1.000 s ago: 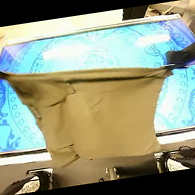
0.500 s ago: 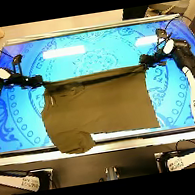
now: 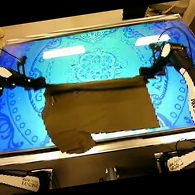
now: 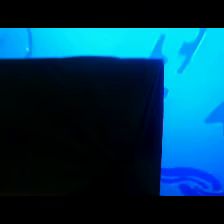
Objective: Fold the shirts.
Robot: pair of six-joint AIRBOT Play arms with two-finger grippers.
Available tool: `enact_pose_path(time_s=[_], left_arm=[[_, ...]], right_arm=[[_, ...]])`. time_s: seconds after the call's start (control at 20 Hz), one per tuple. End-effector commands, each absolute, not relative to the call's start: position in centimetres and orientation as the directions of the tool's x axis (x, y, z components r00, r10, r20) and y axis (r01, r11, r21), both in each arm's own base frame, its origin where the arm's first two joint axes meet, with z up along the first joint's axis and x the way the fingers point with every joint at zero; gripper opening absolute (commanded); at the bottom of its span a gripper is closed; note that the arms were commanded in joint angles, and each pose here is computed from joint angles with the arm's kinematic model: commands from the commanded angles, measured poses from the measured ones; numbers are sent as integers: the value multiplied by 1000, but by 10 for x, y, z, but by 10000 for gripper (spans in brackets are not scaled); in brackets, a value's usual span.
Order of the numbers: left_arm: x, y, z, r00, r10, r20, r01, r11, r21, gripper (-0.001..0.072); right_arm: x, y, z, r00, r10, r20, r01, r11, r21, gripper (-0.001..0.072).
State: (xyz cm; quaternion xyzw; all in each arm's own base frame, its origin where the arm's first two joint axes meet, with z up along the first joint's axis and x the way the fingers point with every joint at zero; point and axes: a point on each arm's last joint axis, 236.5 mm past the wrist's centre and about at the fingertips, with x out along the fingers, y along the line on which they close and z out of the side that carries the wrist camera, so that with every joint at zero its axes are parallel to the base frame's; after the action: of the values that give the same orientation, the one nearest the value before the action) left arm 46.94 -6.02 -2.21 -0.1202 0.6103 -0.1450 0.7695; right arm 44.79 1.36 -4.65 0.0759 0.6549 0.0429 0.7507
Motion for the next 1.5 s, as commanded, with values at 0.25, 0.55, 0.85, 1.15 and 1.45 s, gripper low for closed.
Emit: enact_pose_path(time_s=[0.25, 0.55, 0.85, 1.15, 1.45], left_arm=[[365, -65, -71, -169, -288, -943, -23, 957, -288, 284], [343, -30, -7, -46, -305, -951, -74, 951, -301, 597], [189, -60, -80, -147, -390, -909, -203, 911, -358, 595], [165, -90, -107, -113, -472, -874, -277, 860, -429, 534], [164, -113, -117, -139, -471, -871, -244, 869, -431, 338]], right_arm=[[388, 17, -72, -70, 177, -982, 110, 980, 169, 335], [349, -18, 0, -130, 254, -958, 184, 956, 229, 496], [280, -18, -33, -154, 285, -946, 271, 933, 237, 489], [270, -15, -44, -182, 295, -938, 276, 931, 239, 489], [248, -13, -57, -252, 295, -922, 279, 934, 222, 562]])
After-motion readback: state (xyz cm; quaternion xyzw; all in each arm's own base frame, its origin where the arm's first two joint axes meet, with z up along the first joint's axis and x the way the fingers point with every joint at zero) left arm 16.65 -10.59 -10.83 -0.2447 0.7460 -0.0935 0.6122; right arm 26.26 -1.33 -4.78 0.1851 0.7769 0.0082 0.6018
